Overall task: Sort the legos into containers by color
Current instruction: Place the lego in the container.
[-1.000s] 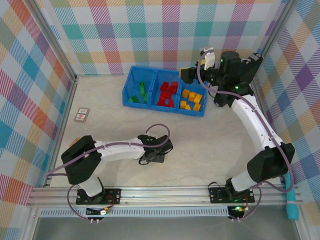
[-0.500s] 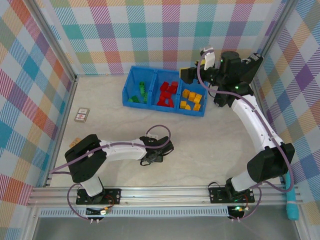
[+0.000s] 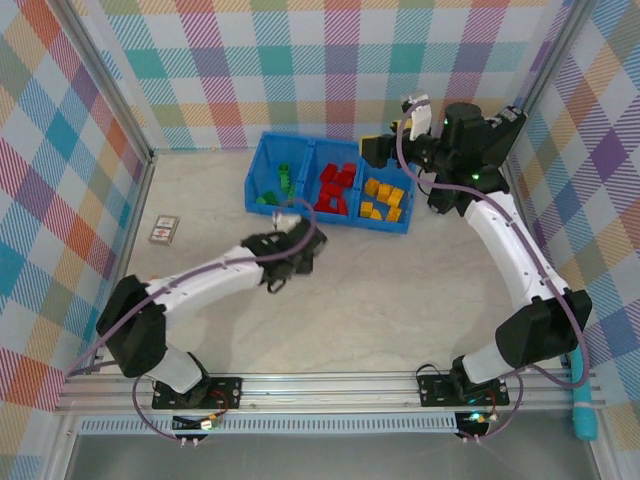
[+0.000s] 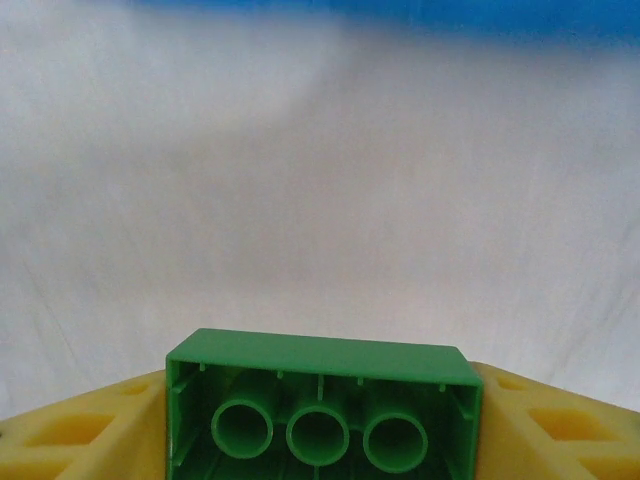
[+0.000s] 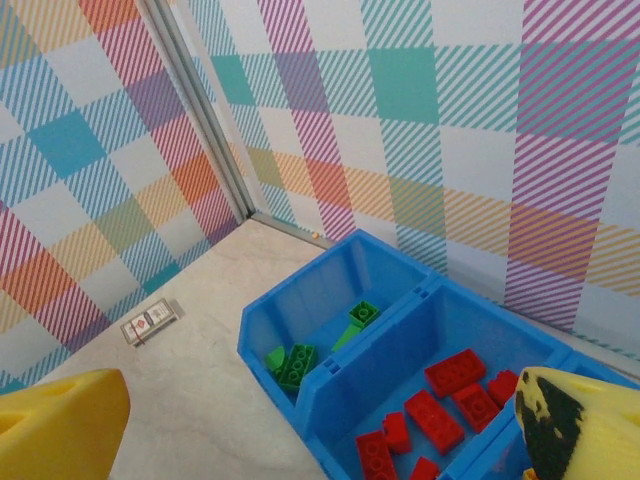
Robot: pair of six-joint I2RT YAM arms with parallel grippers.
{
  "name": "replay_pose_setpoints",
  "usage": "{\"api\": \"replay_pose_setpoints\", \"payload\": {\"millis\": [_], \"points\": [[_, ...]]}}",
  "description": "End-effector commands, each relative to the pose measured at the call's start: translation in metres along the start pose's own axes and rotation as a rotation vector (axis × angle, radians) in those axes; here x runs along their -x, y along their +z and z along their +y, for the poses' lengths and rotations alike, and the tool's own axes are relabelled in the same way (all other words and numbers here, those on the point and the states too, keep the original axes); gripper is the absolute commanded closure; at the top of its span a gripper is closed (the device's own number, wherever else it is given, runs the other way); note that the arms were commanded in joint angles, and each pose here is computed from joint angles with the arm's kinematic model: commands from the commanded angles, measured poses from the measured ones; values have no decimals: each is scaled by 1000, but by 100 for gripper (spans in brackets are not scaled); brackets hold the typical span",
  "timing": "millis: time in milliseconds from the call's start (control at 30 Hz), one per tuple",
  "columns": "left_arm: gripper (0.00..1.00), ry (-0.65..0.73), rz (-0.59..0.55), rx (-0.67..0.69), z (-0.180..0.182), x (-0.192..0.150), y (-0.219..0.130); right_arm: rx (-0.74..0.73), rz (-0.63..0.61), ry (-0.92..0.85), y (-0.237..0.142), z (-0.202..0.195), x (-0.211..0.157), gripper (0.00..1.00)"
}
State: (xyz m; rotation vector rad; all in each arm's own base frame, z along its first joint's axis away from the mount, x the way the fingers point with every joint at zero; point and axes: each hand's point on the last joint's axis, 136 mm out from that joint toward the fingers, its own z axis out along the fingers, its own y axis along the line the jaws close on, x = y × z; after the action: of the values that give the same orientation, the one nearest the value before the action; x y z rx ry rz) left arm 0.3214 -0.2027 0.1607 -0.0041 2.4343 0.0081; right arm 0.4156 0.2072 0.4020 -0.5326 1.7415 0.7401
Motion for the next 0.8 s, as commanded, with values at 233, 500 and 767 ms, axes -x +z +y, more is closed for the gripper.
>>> {"api": "replay_pose_setpoints", "payload": {"millis": [233,500,767], "points": [[34,-55,-427,-6,29,192,47,-9,-69,-47,-25,18,30,1],[34,-160,-396,-17,35,222,155,-61,-35,-132,-62,28,-1,1],[32,-203,-320,-40,44,209,205,-222,102,-91,-95,8,-94,1]]}}
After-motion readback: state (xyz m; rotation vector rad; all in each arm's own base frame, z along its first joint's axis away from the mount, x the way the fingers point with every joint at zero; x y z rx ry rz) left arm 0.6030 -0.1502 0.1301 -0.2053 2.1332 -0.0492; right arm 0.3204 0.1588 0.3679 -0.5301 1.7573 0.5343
